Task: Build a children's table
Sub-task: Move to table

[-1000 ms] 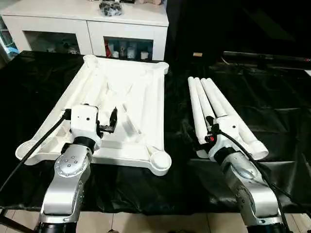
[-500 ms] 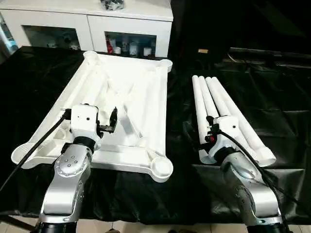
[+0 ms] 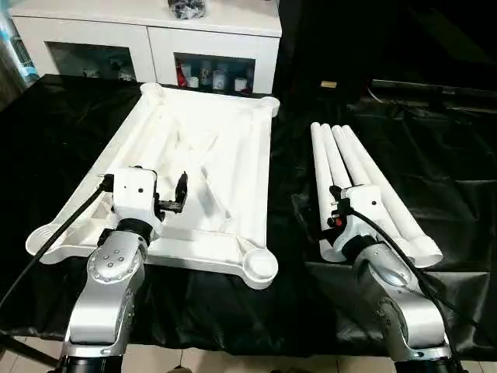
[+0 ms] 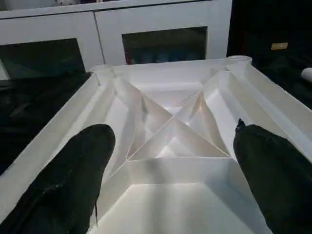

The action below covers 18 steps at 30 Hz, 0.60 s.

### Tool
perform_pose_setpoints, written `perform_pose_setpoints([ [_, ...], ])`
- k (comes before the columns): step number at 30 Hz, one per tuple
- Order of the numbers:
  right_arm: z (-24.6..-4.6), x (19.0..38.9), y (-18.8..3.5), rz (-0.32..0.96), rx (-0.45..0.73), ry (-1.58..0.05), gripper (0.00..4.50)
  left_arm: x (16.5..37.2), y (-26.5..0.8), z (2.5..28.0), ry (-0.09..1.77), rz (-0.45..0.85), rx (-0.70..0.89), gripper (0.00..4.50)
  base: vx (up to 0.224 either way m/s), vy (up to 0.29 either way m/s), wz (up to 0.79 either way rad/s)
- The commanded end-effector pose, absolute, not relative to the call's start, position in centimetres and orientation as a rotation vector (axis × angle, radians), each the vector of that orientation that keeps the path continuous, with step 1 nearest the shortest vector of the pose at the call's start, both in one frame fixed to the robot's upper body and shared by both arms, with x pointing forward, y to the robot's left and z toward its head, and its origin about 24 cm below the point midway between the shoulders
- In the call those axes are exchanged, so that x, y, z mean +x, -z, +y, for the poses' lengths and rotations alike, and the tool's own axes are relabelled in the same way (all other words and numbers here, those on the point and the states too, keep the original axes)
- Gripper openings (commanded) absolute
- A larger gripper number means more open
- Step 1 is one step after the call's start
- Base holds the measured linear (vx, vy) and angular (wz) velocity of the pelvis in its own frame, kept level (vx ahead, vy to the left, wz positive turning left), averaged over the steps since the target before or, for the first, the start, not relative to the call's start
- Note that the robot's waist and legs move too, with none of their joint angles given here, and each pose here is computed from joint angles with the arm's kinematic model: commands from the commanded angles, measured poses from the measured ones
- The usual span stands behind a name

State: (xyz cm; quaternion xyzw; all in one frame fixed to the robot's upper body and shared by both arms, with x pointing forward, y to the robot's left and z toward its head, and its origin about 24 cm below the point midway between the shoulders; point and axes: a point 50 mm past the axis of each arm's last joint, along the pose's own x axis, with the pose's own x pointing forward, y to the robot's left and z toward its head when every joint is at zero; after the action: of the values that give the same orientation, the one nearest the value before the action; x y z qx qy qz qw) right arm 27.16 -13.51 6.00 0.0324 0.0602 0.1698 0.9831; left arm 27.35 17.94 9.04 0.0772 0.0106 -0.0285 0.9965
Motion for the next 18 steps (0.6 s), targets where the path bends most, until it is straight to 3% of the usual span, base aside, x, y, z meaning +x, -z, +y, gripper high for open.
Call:
perform_pose_setpoints([
  [1, -13.7, 27.3, -6.3, 0.117, 0.059, -0.333, 4.5, 27.3, -9.2, 17.6, 0.076, 0.018, 0.158, 4.45, 0.0, 0.0, 0.0],
  [2, -14.6, 28.6, -6.9, 0.158, -0.007, -0.421, 4.5, 28.7, -8.6, 16.1, 0.325, 0.124, 0.115, 4.45, 0.0, 0.0, 0.0],
  [4, -15.4, 29.5, -7.4, 0.188, -0.048, -0.473, 4.5, 29.5, -8.3, 15.1, 0.492, 0.197, 0.082, 4.45, 0.0, 0.0, 0.0],
  [13, -14.9, 29.2, -7.4, 0.189, -0.038, -0.509, 4.5, 29.4, -8.5, 15.3, 0.524, 0.194, 0.093, 4.45, 0.0, 0.0, 0.0],
  [18, -15.2, 28.7, -8.0, 0.206, -0.088, -0.663, 4.5, 28.6, -9.2, 15.3, 0.781, 0.189, 0.11, 4.45, 0.0, 0.0, 0.0],
])
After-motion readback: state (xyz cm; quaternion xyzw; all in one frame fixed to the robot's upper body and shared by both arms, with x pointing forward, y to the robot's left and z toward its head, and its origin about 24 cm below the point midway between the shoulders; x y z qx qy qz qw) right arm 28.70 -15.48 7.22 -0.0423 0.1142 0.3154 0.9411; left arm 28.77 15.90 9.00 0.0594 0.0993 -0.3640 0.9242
